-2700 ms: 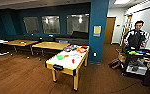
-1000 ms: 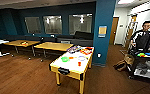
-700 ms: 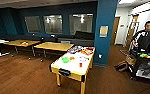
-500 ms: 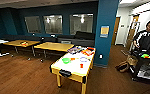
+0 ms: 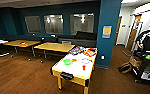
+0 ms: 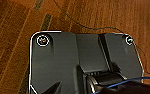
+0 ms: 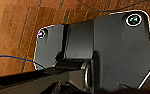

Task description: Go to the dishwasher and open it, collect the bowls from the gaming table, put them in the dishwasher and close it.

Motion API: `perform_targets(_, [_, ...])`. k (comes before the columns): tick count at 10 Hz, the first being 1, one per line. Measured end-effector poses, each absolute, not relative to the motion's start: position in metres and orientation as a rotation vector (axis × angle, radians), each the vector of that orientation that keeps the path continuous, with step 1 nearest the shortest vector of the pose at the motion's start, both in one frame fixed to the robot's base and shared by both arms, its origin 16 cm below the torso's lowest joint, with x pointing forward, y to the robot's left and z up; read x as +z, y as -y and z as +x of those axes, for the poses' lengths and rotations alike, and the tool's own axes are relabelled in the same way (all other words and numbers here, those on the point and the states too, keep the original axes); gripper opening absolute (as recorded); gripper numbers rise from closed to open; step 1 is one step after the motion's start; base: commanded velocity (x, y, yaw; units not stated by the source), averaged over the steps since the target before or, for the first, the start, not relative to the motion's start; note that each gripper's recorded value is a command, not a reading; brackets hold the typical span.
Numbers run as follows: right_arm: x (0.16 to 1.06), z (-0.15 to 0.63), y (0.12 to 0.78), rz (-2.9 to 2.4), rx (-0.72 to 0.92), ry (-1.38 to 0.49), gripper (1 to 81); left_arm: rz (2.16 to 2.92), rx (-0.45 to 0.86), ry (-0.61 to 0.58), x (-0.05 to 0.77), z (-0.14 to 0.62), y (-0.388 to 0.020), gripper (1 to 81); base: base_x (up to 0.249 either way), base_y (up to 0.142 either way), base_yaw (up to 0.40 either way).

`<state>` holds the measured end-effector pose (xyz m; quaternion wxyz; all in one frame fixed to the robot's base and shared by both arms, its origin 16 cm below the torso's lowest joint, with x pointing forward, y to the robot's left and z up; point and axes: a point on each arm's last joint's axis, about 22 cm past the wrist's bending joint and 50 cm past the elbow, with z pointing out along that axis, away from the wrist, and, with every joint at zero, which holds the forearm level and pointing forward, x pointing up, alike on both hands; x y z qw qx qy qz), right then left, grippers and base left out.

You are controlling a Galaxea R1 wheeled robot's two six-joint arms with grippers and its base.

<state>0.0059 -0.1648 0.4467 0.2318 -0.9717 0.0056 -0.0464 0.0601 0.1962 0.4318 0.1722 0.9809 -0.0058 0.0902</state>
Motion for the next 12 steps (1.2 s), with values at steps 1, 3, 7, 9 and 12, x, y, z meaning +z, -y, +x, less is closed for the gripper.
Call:
perform_targets(1, [0.4468,0.006,0.1636,-2.669,-0.128,-0.015,81.1,2.783,0.255,0.017,0.4319,0.06,-0.1955,81.1,0.132,0.073,0.0])
perform_targets(3, [0.4469,0.0064,0.1629,-2.668,-0.127,-0.015,81.1,2.783,0.256,0.017,0.4319,0.0606,-0.1958,81.1,0.103,0.078,0.0])
perform_targets(7, [0.4472,0.0072,0.1604,-2.665,-0.129,-0.015,81.1,2.783,0.255,0.016,0.4318,0.0608,-0.1956,81.1,0.102,0.081,0.0])
perform_targets(9, [0.4465,0.003,0.1643,-2.671,-0.122,-0.012,81.1,2.783,0.253,0.017,0.4318,0.0596,-0.1954,81.1,0.102,0.081,0.0])
perform_targets(12, [0.4468,0.0041,0.1623,-2.668,-0.124,-0.012,81.1,2.782,0.254,0.017,0.4319,0.0602,-0.195,81.1,0.098,0.084,0.0])
